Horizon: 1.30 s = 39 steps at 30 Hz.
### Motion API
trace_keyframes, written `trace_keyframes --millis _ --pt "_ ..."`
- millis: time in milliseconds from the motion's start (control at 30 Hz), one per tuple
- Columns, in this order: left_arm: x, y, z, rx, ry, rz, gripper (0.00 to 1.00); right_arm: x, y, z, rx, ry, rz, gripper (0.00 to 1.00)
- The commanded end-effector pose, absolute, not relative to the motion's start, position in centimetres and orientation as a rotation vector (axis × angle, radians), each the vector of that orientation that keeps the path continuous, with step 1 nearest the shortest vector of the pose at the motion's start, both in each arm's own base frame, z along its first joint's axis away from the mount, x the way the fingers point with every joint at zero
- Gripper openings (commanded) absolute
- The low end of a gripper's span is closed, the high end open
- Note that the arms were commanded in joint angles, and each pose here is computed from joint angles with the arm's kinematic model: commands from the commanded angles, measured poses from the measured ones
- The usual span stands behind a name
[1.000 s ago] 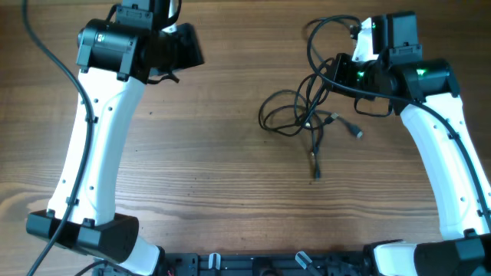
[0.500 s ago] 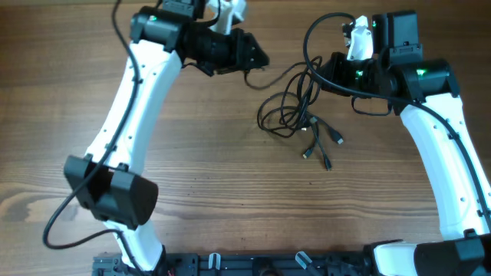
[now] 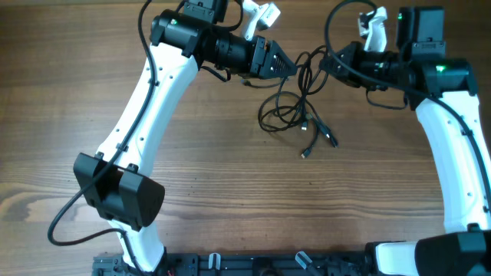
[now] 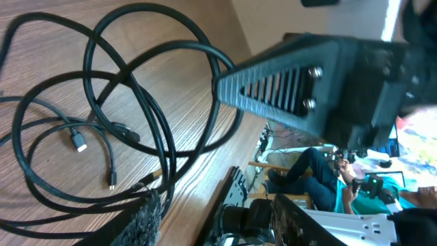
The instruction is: Untangle cables
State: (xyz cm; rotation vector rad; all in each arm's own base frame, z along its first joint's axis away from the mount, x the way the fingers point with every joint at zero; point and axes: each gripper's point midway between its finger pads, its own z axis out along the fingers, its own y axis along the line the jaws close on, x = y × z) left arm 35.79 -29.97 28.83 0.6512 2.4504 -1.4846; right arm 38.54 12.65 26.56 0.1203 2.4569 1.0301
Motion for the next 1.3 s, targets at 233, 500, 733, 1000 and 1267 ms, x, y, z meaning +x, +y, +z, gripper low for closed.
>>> trace_keyframes --millis 233,500,733,1000,1267 --pt "34.6 -31.6 28.4 0.855 2.365 -1.421 0.56 39.3 15.5 26.8 0.039 2.405 1.400 0.04" --pt "34.6 -33.3 25.1 0.893 2.464 -1.198 0.46 40.3 15.6 27.9 0.044 2.346 1.435 0.04" --pt "36.9 -32.3 23.6 0.681 2.576 -0.999 0.41 40.4 15.7 28.2 0.046 2.335 1.445 0.04" --pt "39.2 -32.3 24.0 0.540 2.551 -0.934 0.52 40.3 15.8 28.5 0.029 2.324 1.465 0.04" --pt "39.8 -33.0 23.3 0.489 2.560 -0.927 0.53 40.4 15.8 28.5 0.027 2.322 1.463 0.04"
